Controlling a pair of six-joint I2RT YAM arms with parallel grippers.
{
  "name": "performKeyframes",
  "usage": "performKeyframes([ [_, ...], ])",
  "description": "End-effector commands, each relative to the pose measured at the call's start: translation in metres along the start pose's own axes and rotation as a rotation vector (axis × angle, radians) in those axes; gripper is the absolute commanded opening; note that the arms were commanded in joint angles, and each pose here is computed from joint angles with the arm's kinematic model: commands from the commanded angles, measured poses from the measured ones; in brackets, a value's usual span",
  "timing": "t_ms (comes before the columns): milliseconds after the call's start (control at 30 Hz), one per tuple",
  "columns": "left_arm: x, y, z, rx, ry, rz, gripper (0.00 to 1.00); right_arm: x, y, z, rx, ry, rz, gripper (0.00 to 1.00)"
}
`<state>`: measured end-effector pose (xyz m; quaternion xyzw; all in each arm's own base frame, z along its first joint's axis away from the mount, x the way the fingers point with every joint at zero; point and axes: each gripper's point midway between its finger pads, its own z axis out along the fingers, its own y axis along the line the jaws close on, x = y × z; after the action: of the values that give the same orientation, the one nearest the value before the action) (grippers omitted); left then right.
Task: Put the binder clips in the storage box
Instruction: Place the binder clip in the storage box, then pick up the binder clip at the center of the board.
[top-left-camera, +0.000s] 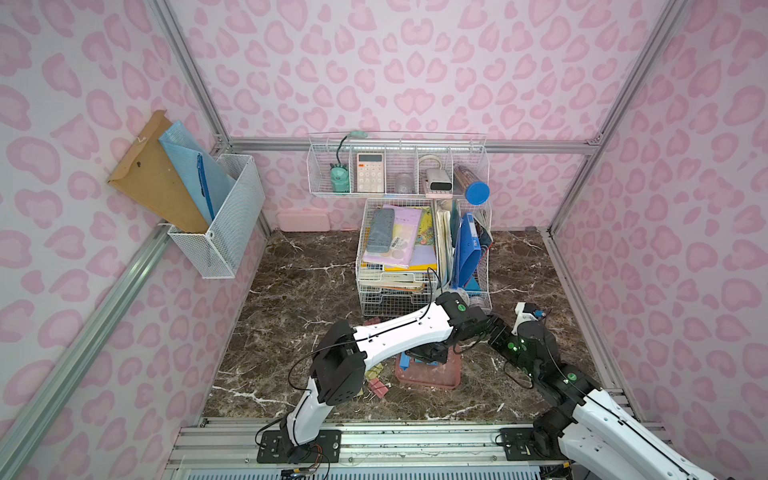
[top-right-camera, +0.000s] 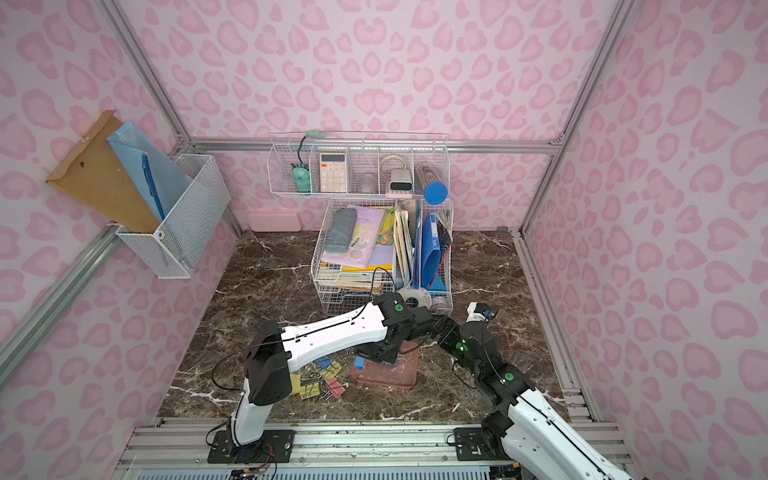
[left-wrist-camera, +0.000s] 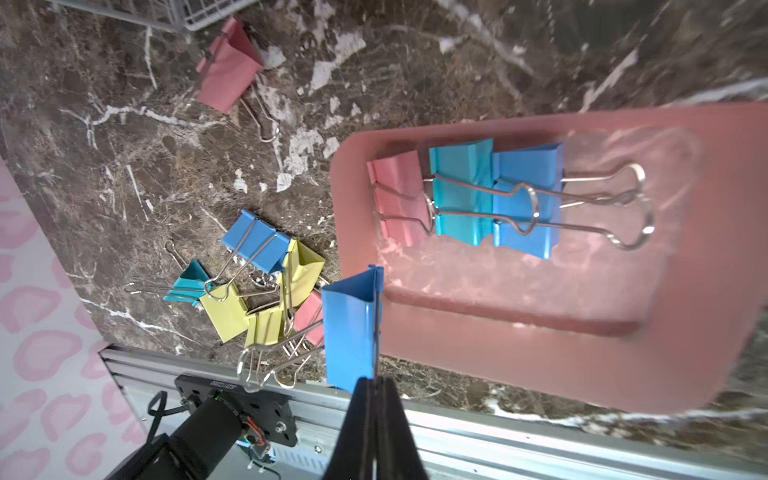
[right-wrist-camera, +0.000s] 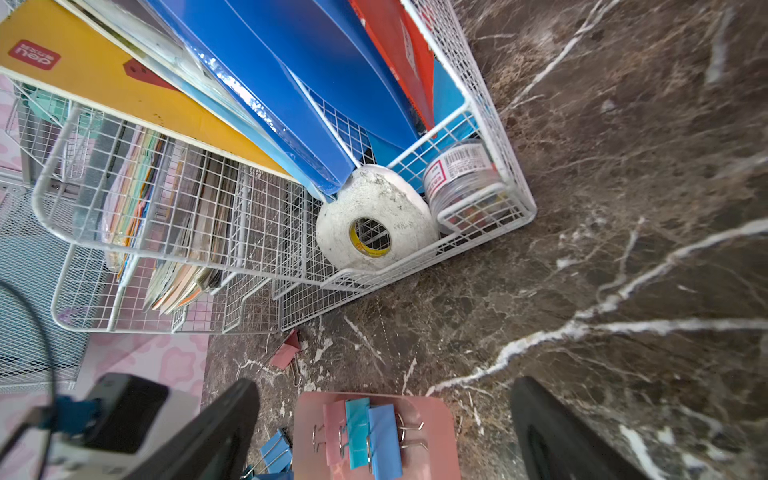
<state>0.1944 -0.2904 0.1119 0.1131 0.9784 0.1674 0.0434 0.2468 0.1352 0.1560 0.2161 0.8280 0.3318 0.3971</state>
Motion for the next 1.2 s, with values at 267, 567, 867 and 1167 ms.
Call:
performKeyframes([
  [267, 0.007, -0.017, 0.043, 0.006, 0.027, 0.098, 0.0, -0.005, -0.004, -0.006, -0.001, -0.042, 0.039, 0.97],
  [567, 0.002, -0.024, 0.055, 0.007, 0.002, 0.144, 0.08, -0.005, -0.001, -0.003, -0.004, -0.031, 0.04, 0.97],
  [867, -0.006, -0.033, 0.015, 0.155, -0.061, 0.148, 0.42, -0.01, 0.007, -0.005, -0.011, -0.035, 0.024, 0.96],
  [1167, -0.037, 0.013, -0.093, 0.288, -0.325, 0.035, 0.56, 0.001, 0.044, 0.005, -0.024, 0.041, -0.047, 0.89],
])
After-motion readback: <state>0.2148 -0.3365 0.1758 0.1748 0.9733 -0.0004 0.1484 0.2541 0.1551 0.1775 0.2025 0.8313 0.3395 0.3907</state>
